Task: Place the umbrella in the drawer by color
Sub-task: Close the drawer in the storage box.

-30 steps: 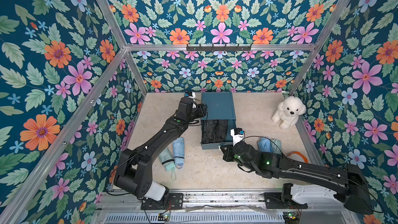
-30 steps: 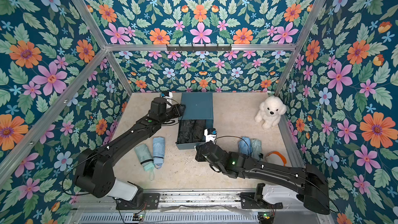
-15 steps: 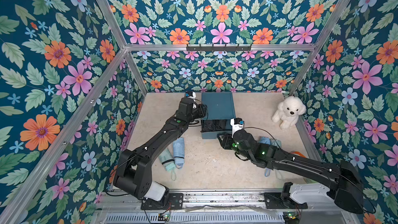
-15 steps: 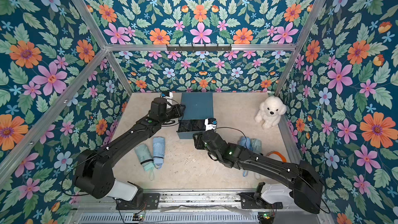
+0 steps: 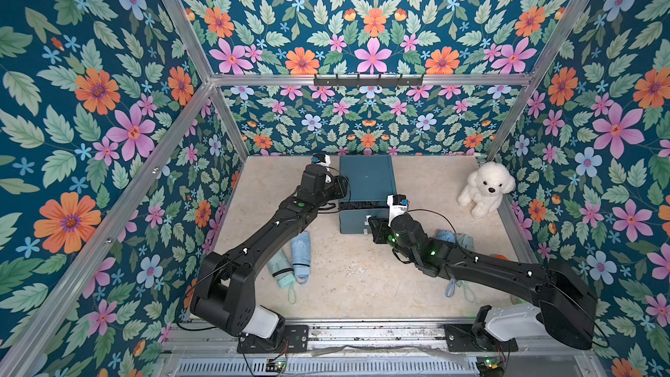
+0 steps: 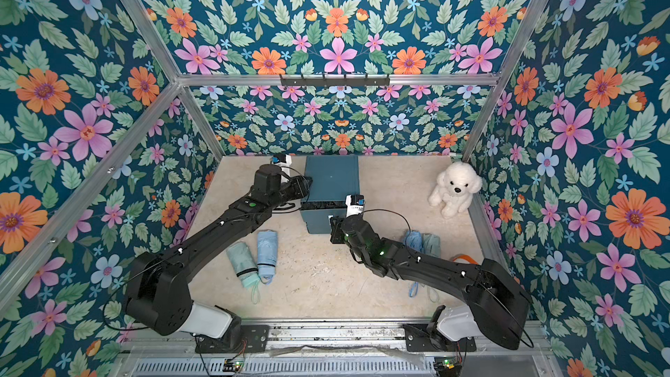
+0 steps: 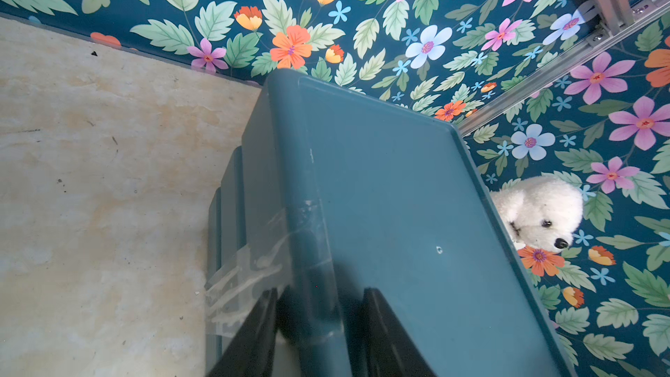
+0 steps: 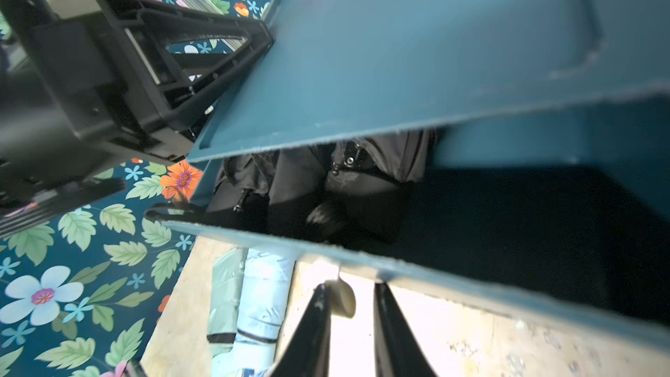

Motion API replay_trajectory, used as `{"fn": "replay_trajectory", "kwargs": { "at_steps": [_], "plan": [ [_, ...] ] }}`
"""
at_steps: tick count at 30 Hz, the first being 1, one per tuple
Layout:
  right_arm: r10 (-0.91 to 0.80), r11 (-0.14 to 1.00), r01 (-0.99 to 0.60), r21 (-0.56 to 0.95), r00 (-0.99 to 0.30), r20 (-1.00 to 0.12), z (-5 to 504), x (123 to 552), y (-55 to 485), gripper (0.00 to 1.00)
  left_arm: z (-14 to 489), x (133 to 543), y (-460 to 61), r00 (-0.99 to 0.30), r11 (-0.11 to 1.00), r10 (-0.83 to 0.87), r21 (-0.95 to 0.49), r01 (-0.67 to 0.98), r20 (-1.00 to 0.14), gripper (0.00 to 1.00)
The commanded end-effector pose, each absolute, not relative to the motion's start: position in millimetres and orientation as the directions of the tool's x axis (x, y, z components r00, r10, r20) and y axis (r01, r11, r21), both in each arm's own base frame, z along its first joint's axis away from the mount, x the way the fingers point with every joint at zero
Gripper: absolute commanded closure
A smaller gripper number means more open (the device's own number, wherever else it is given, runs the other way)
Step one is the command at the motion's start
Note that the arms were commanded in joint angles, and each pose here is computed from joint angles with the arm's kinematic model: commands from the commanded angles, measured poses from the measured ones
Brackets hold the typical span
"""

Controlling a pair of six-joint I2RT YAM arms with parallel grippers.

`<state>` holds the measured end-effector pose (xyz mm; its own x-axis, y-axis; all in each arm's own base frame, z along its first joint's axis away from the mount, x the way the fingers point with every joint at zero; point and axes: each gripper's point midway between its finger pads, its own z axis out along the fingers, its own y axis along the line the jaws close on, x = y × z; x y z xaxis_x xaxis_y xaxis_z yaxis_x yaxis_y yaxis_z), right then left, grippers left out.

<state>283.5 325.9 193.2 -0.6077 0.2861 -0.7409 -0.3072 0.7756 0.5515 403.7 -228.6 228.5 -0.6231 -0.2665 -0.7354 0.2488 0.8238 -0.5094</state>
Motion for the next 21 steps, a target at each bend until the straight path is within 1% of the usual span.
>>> {"fn": "replay_trajectory", "kwargs": {
  "at_steps": [1, 4, 10, 14, 16, 21],
  "plan": [
    [0.341, 0.773, -0.321, 0.547, -0.517, -0.785, 216, 301, 327, 0.81, 178, 371, -226, -0.773, 0.857, -0.149, -0.471, 0.211, -0.616, 0.57],
    [0.351, 0.786, -0.298, 0.542, -0.507, -0.787, 215, 309, 324, 0.83, 180, 370, -225, -0.769, 0.857, -0.146, -0.468, 0.216, -0.622, 0.57],
    [0.358, 0.821, -0.231, 0.522, -0.506, -0.785, 206, 323, 318, 0.82, 181, 369, -225, -0.766, 0.858, -0.14, -0.464, 0.222, -0.627, 0.57],
    [0.343, 0.837, -0.209, 0.506, -0.521, -0.782, 195, 329, 319, 0.75, 182, 368, -226, -0.765, 0.853, -0.136, -0.467, 0.232, -0.629, 0.57],
    [0.335, 0.84, -0.208, 0.501, -0.528, -0.78, 191, 330, 322, 0.7, 183, 367, -227, -0.765, 0.851, -0.135, -0.469, 0.236, -0.63, 0.58],
    [0.334, 0.825, -0.23, 0.517, -0.539, -0.773, 195, 318, 324, 0.65, 183, 367, -226, -0.764, 0.85, -0.133, -0.469, 0.239, -0.631, 0.57]
  ]
}}
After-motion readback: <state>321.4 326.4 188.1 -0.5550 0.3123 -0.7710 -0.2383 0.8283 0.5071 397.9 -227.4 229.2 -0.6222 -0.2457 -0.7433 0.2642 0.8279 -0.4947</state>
